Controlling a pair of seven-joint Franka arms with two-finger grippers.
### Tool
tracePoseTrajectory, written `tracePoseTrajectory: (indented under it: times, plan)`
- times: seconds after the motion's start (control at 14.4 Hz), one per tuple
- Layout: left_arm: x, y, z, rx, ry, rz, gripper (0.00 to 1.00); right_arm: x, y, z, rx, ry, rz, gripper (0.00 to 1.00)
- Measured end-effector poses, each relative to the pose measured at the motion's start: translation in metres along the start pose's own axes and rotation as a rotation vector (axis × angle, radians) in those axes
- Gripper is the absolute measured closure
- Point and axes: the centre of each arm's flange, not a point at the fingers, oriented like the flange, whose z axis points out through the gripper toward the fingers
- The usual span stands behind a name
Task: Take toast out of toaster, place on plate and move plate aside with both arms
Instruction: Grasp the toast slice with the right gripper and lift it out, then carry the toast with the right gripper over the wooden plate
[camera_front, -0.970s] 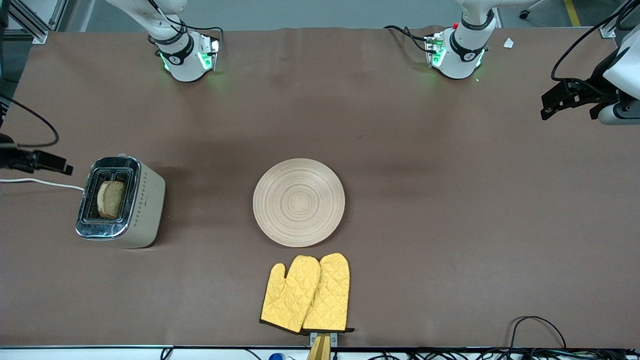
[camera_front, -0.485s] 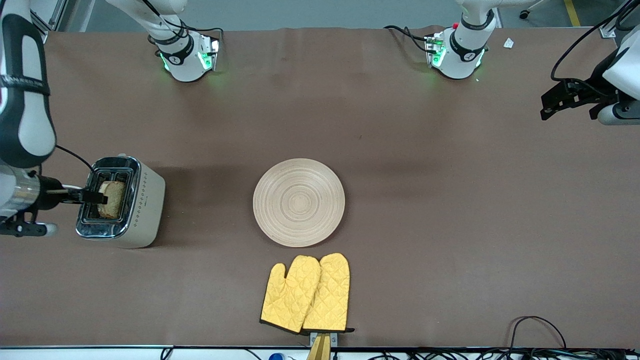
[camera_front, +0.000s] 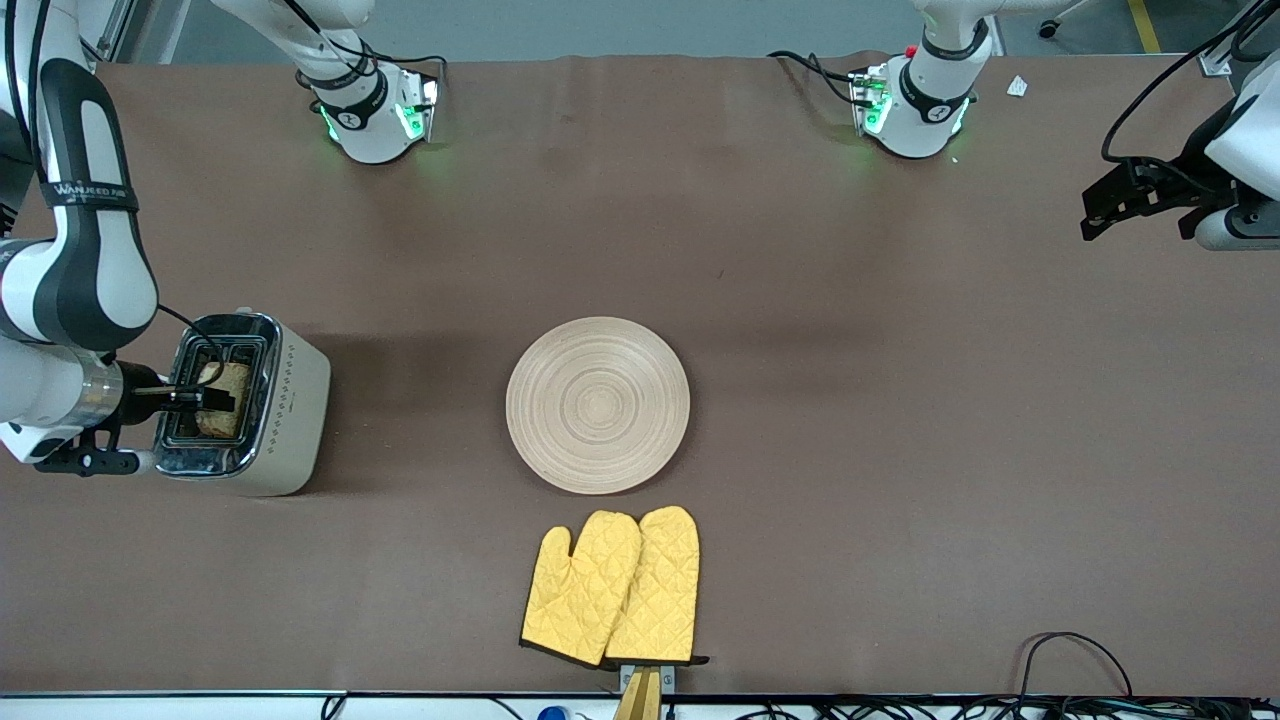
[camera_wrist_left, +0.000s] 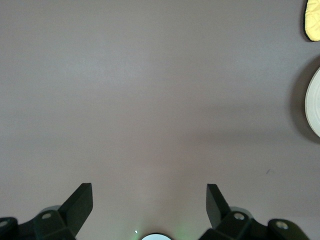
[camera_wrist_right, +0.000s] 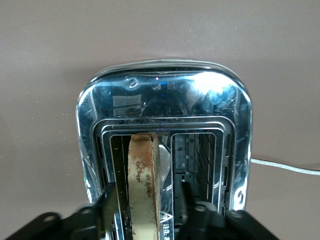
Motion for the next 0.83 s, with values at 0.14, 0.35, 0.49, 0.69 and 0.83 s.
tracePoseTrajectory:
  times: [0.14, 0.35, 0.49, 0.69, 0.83]
  plan:
    - [0.000, 0.000, 0.000, 0.000, 0.000, 0.000, 0.00, 0.000, -0.001, 0.000, -0.001, -0.001, -0.002, 0.67]
    - [0.000, 0.000, 0.000, 0.000, 0.000, 0.000, 0.00, 0.000, -0.002, -0.001, -0.001, -0.002, -0.004, 0.80]
    - [0.000, 0.000, 0.000, 0.000, 0.000, 0.000, 0.00, -0.001, -0.002, -0.008, -0.002, -0.004, -0.005, 0.86]
    - [0.000, 0.000, 0.000, 0.000, 0.000, 0.000, 0.00, -0.010, -0.005, -0.055, -0.021, -0.003, -0.011, 0.90]
    - [0.000, 0.000, 0.000, 0.000, 0.000, 0.001, 0.00, -0.023, -0.014, -0.104, -0.069, 0.008, -0.029, 0.90]
